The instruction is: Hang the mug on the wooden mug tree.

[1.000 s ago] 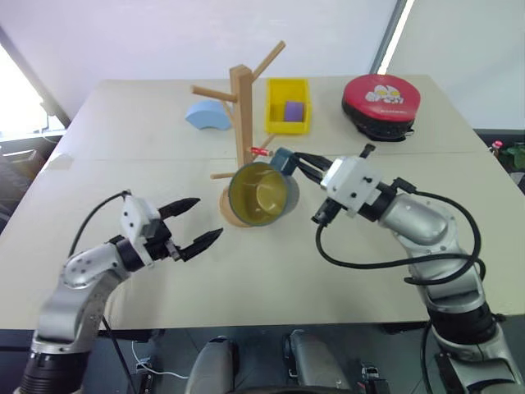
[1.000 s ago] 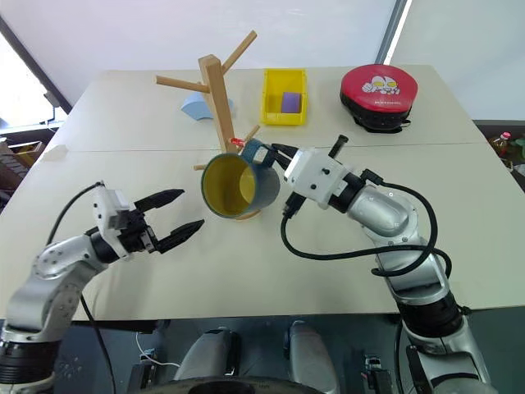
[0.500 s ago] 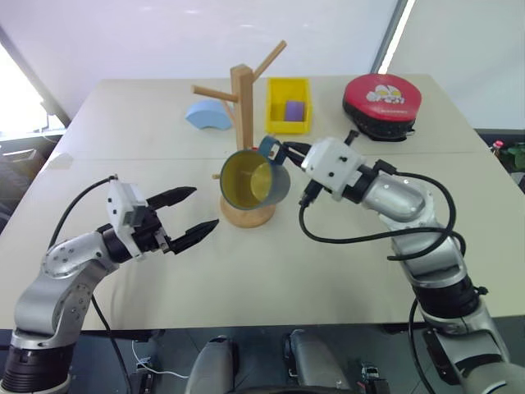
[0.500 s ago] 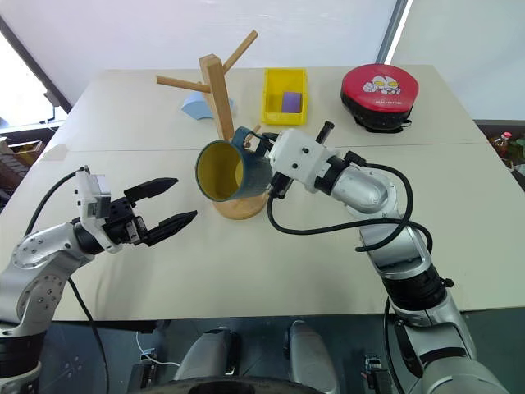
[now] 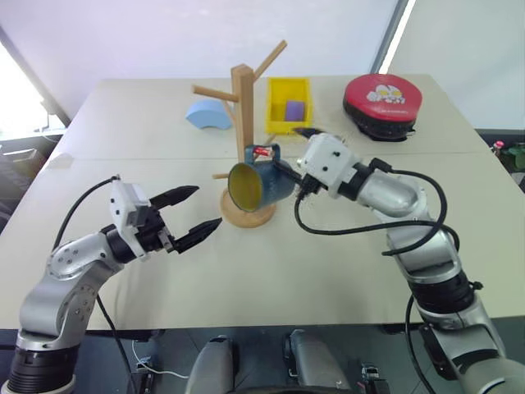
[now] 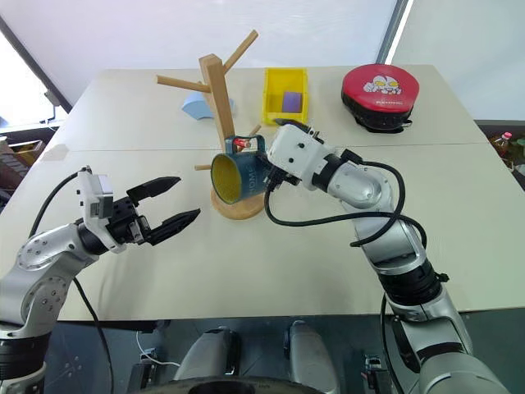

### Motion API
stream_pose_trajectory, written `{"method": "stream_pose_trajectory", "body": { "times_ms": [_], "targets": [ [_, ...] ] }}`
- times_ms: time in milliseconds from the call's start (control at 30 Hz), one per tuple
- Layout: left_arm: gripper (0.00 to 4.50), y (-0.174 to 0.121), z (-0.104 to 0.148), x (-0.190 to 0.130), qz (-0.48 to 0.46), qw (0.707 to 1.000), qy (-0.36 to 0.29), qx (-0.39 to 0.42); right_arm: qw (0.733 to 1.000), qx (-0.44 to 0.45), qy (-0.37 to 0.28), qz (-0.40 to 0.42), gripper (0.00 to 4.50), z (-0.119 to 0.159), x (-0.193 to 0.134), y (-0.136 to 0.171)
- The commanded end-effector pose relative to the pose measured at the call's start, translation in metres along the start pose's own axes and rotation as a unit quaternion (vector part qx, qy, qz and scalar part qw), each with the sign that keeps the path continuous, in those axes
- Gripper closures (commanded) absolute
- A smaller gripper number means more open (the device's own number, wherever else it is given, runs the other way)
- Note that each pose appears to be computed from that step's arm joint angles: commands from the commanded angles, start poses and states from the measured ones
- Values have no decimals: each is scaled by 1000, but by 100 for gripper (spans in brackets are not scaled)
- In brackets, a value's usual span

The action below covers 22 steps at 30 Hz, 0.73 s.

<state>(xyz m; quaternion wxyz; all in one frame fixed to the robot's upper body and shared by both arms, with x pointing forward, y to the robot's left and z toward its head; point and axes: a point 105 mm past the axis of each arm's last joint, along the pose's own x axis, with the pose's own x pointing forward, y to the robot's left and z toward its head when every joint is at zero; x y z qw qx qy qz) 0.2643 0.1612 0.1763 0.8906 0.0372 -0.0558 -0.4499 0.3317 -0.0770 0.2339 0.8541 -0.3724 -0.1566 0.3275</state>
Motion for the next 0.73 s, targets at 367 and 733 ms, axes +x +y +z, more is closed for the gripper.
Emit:
{"method": "stream_pose_trajectory", "body": {
  "times_ms": [367, 733],
  "targets": [
    [0, 67, -34, -39, 250, 968, 12, -16, 963, 257, 16, -78, 90, -76, -78, -9],
    [0, 84, -82, -82, 394, 917, 50, -32, 933, 335, 63, -114, 90, -129, -85, 32]
  ]
}}
